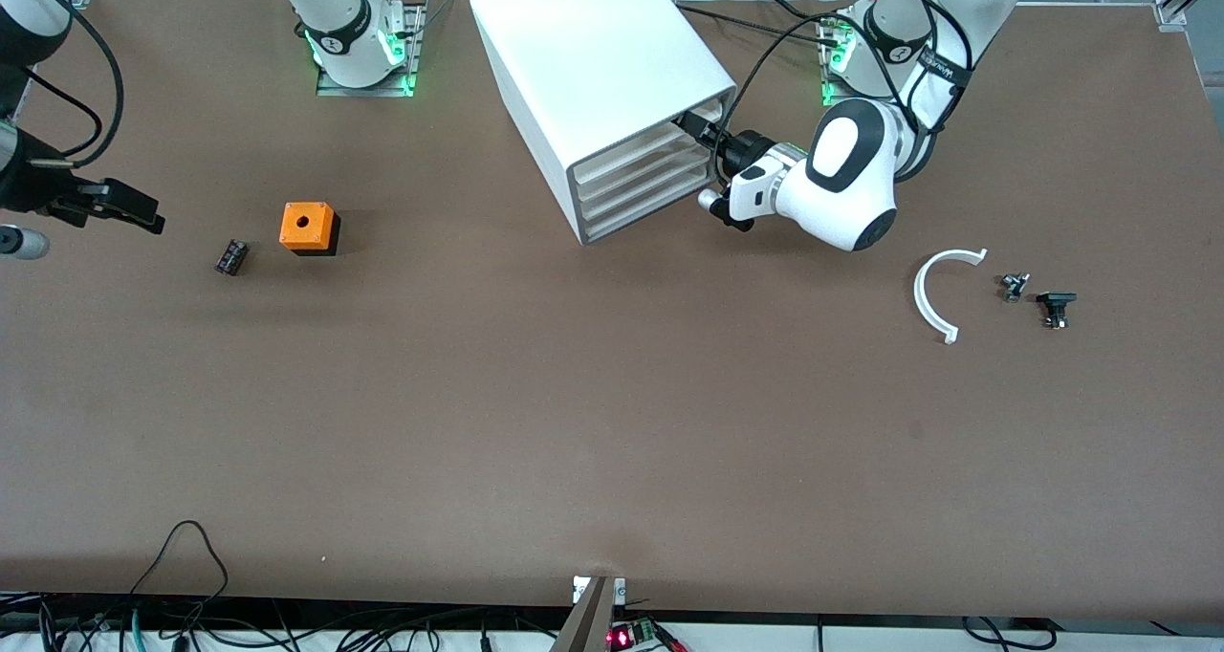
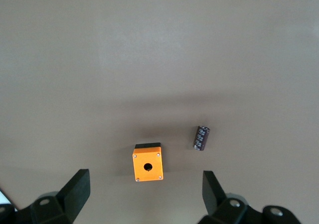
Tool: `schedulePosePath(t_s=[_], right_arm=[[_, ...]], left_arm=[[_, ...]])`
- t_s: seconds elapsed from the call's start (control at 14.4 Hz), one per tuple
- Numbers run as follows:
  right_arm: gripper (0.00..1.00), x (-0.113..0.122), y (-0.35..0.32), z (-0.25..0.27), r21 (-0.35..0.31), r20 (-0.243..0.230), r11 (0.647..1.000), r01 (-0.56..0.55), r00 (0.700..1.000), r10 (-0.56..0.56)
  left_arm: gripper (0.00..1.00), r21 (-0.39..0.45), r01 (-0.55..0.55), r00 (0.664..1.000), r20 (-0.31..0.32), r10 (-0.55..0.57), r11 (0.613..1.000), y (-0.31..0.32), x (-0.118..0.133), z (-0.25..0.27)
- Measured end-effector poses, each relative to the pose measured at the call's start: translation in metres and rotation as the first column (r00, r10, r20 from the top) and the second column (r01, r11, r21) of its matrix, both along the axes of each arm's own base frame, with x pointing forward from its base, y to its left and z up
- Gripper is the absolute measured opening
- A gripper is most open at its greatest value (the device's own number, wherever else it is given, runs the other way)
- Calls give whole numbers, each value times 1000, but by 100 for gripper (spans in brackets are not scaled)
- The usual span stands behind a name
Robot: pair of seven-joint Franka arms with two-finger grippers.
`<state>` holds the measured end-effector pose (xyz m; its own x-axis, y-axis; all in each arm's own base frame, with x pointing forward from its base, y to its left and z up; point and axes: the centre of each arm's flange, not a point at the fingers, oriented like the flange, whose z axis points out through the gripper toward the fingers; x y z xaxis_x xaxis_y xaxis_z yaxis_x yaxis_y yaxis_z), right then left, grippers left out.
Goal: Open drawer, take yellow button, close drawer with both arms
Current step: 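Grip the drawer front with the left gripper and pull it outward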
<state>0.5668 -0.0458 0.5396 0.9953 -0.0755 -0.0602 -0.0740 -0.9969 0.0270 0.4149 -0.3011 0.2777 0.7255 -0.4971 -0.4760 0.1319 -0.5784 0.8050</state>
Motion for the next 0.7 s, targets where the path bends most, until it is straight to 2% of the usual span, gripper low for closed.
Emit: schedulePosePath(t_s=[0.14,0.28,0.49,0.7], right_arm=[[100,5,5,-12,1,-22,1000,-8,1000,9],[100,8,10,-21,2,-38,1000,-17,999,17],[100,10,17,-25,5,-43,1000,-28,999,28],[100,13,52,-32,9,-53,996,-85,995,85]], left_arm=[[32,4,-1,1000,-7,1,1000,1,-3,-3],[21,-17,-8,1000,-9,8,1000,0,-4,-3],[21,-17,-19,1000,-7,19,1000,5,-2,-5],[20,-5,-105,994,37,106,994,36,25,-5]])
